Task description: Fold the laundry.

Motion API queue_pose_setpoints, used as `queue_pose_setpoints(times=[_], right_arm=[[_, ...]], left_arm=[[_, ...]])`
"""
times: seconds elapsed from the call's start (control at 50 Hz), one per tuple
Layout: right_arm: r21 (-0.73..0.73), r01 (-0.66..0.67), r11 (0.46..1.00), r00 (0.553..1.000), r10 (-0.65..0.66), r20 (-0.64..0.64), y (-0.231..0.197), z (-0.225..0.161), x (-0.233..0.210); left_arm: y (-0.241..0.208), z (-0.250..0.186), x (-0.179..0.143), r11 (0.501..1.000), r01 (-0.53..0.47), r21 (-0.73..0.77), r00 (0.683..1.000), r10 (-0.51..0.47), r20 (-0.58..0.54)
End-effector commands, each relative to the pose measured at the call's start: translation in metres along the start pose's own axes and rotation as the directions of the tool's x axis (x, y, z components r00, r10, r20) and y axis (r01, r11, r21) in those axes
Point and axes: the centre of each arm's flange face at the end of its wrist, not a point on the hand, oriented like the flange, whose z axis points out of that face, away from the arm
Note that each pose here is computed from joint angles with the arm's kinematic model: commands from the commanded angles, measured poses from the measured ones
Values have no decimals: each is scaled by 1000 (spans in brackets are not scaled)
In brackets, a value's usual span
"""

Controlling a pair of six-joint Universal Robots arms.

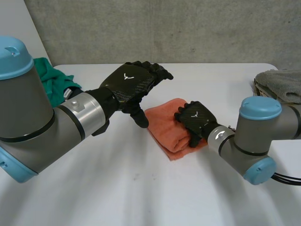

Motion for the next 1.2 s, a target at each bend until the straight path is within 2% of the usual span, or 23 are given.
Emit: queue_pose_setpoints(times=[0.02, 0.34, 0.94, 1.2], right_arm=[[-15, -10, 1000, 999, 11, 32, 5, -5, 3], [-26, 76, 997, 996, -74, 55, 16, 0, -5], [35, 59, 998, 998, -59, 3, 10, 21, 2], [-4, 10, 1000, 999, -9, 40, -5, -10, 5]], left_arm=[[0, 0, 0, 1000, 0, -2, 1000, 0, 0], [0, 0, 0, 1000, 3, 0, 1000, -3, -1], [0, 0, -1, 1000, 4, 1, 1000, -4, 1], [0, 0, 0, 1000, 4, 0, 1000, -4, -1]])
